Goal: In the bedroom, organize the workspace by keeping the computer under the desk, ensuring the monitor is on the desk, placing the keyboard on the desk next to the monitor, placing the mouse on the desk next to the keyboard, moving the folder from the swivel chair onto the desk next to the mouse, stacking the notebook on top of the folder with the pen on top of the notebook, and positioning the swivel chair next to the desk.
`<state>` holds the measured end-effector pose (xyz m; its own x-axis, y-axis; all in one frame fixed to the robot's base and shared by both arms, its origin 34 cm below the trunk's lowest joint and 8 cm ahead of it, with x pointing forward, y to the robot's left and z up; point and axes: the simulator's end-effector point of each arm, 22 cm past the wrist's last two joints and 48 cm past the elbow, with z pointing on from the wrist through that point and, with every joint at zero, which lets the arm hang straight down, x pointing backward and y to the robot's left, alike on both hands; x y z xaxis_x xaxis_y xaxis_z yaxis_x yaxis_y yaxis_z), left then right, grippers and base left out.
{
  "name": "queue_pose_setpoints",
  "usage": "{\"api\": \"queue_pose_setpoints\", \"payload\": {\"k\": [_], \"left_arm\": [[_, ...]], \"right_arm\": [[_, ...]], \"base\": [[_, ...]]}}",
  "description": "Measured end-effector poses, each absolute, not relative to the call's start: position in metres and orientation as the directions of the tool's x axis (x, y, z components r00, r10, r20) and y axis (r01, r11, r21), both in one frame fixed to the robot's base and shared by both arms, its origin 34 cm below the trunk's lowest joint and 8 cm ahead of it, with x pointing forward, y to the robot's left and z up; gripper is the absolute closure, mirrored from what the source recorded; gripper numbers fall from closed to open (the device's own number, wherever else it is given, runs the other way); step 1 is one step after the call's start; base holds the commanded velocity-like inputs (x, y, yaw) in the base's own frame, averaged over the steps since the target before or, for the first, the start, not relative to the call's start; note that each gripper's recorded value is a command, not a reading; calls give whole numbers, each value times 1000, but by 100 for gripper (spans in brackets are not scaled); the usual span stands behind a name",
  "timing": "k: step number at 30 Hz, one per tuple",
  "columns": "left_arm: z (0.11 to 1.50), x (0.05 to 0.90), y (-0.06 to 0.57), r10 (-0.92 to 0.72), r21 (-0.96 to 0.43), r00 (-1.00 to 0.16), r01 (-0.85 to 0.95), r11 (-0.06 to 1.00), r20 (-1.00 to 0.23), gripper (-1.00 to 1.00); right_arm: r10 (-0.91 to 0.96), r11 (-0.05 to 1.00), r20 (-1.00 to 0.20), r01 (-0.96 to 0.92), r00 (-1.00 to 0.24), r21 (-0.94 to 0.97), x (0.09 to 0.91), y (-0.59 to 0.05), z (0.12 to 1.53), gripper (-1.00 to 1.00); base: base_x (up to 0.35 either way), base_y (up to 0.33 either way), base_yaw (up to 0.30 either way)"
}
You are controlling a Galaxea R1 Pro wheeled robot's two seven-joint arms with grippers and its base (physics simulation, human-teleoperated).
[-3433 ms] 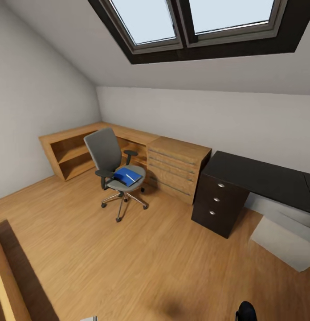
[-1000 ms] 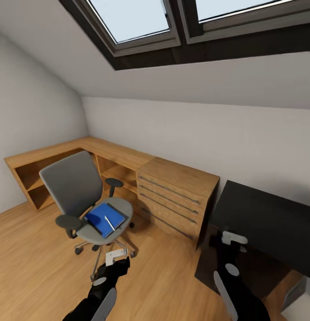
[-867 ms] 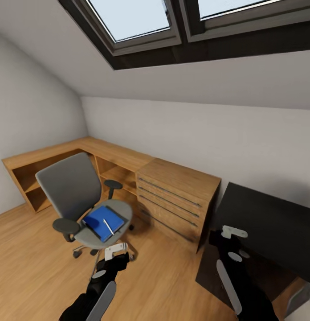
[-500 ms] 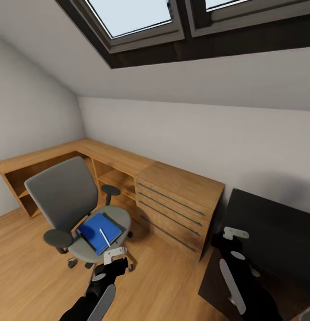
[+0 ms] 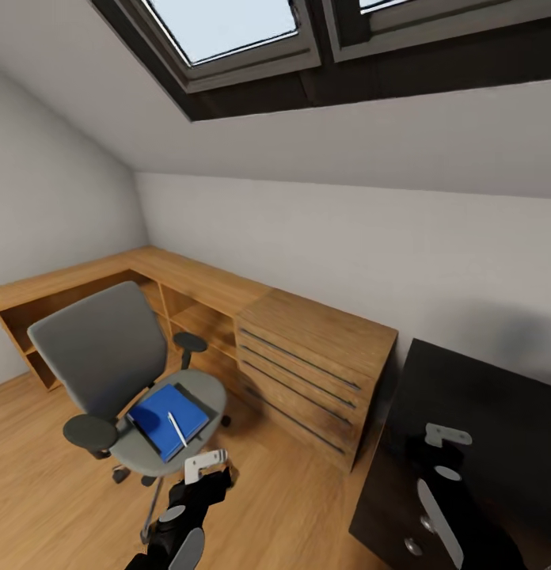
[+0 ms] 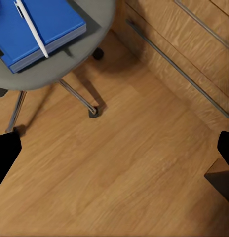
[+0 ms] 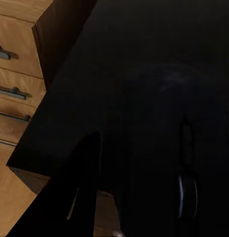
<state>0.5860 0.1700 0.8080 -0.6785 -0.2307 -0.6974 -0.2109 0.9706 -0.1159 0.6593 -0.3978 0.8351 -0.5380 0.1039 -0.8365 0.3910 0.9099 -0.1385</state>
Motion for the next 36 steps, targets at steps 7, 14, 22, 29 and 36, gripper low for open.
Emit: {"api": "queue_pose_setpoints", "payload": {"k": [7, 14, 22, 29, 36], "left_arm": [[810, 581, 158, -207, -115, -683, -179, 977, -700, -100], [809, 580, 156, -203, -113, -685, -175, 978, -699, -100], [809, 579, 152, -197, -114, -687, -166, 980, -699, -100], [809, 579, 151, -198, -115, -690, -164, 980, -697, -100], [809, 579, 151, -198, -115, -690, -164, 980, -697, -100]], "right_arm": [[103, 910, -836, 390, -540, -139, 662, -404, 828, 100], [131, 930, -822, 356, -555, -93, 664, -401, 816, 100], [176, 936, -794, 348, -582, -48, 665, -403, 799, 100], [224, 940, -754, 342, -618, -1, 665, -392, 775, 100], [241, 944, -745, 328, -622, 32, 665, -380, 770, 100]], "base": [[188, -220, 0], [105, -97, 0], [198, -9, 0], [39, -1, 0], [2, 0, 0]]}}
